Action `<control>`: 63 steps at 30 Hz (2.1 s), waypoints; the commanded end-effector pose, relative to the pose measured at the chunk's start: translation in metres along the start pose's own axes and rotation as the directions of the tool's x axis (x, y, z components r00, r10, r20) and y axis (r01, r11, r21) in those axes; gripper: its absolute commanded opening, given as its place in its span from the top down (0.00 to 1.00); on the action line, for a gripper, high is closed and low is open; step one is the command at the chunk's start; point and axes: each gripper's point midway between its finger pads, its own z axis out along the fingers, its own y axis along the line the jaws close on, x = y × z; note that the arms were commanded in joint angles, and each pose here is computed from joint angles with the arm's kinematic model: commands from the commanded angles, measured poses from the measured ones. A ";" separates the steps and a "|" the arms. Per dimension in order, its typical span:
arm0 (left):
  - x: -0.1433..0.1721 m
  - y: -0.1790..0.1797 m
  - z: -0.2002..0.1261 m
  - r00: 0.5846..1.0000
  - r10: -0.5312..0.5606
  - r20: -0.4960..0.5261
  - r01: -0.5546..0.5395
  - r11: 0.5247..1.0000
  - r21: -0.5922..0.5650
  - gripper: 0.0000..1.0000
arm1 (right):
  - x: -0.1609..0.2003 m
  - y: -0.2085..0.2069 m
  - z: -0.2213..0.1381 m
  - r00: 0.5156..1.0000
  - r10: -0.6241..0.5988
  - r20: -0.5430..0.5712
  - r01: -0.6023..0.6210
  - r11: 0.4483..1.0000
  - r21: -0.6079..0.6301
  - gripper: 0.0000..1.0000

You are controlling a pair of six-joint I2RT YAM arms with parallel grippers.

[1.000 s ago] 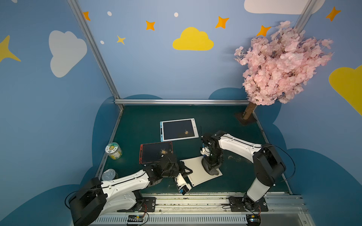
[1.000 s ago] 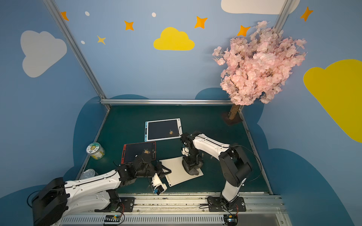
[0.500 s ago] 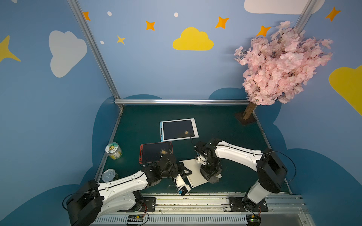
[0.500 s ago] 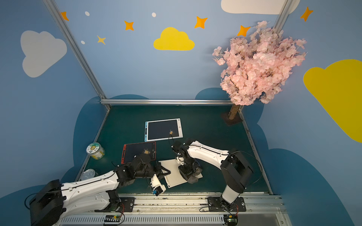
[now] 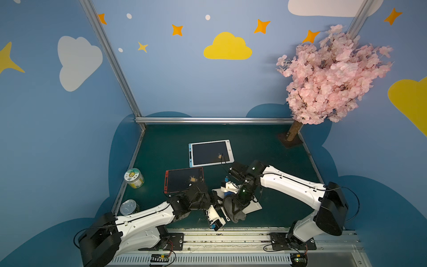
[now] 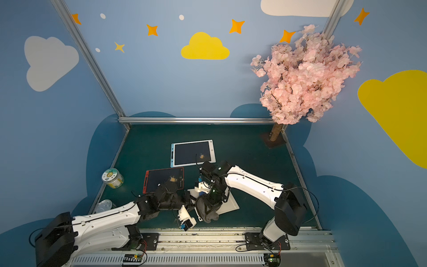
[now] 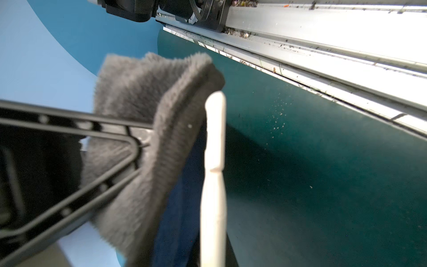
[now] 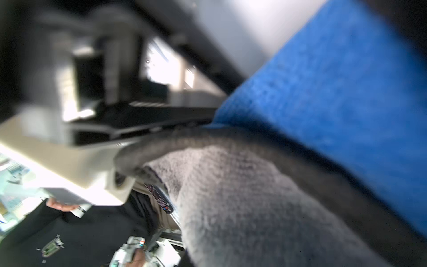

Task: Wipe the drawing tablet
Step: Wipe the dirt from the drawing tablet.

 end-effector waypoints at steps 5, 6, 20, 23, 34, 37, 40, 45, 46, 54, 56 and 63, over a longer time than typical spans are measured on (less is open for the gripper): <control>-0.002 0.015 -0.005 1.000 0.001 0.000 -0.001 0.999 -0.045 0.97 | 0.020 -0.105 0.020 0.939 0.340 -0.050 -0.322 0.922 0.214 1.00; -0.002 0.015 -0.006 1.000 0.002 0.001 -0.001 0.999 -0.046 0.97 | 0.025 -0.116 0.021 0.927 0.371 -0.051 -0.346 0.901 0.261 1.00; -0.004 0.017 -0.010 1.000 0.005 -0.003 -0.005 0.998 -0.059 0.97 | -0.030 -0.158 -0.009 0.901 0.423 0.094 -0.411 0.765 0.497 1.00; -0.004 0.016 -0.010 1.000 0.002 -0.001 -0.002 0.998 -0.056 0.97 | -0.059 -0.158 -0.022 0.909 0.397 0.128 -0.405 0.765 0.500 1.00; -0.003 0.012 -0.006 1.000 0.001 0.001 -0.001 0.999 -0.043 0.97 | -0.095 -0.056 -0.002 0.993 0.113 -0.022 -0.102 0.952 0.288 1.00; -0.003 0.012 -0.004 1.000 -0.002 0.004 0.002 0.999 -0.036 0.97 | -0.088 -0.014 -0.005 0.999 0.033 -0.023 -0.030 0.991 0.132 1.00; -0.003 0.012 -0.001 1.000 -0.001 0.007 0.002 0.999 -0.037 0.97 | -0.084 0.012 -0.012 1.000 -0.008 0.005 0.008 1.000 0.003 1.00; -0.002 0.015 -0.001 1.000 0.003 0.006 -0.003 0.999 -0.041 0.97 | -0.082 -0.017 -0.015 0.996 0.087 0.036 -0.087 0.996 -0.007 1.00; -0.003 0.016 -0.002 1.000 0.005 0.006 -0.005 0.999 -0.045 0.97 | -0.081 -0.030 -0.014 0.991 0.129 0.037 -0.129 0.992 -0.001 1.00; -0.003 0.023 -0.015 1.000 -0.019 -0.019 0.018 0.997 -0.075 0.97 | -0.063 -0.146 -0.007 0.897 0.435 0.077 -0.442 0.884 0.153 1.00; -0.001 0.022 -0.019 0.999 -0.035 -0.040 0.032 0.997 -0.077 0.97 | -0.058 -0.158 -0.013 0.879 0.466 0.101 -0.477 0.862 0.173 1.00; 0.014 0.044 -0.044 0.973 -0.176 -0.148 0.150 0.974 -0.170 0.97 | -0.060 -0.159 -0.068 0.865 0.429 0.260 -0.486 0.844 0.227 1.00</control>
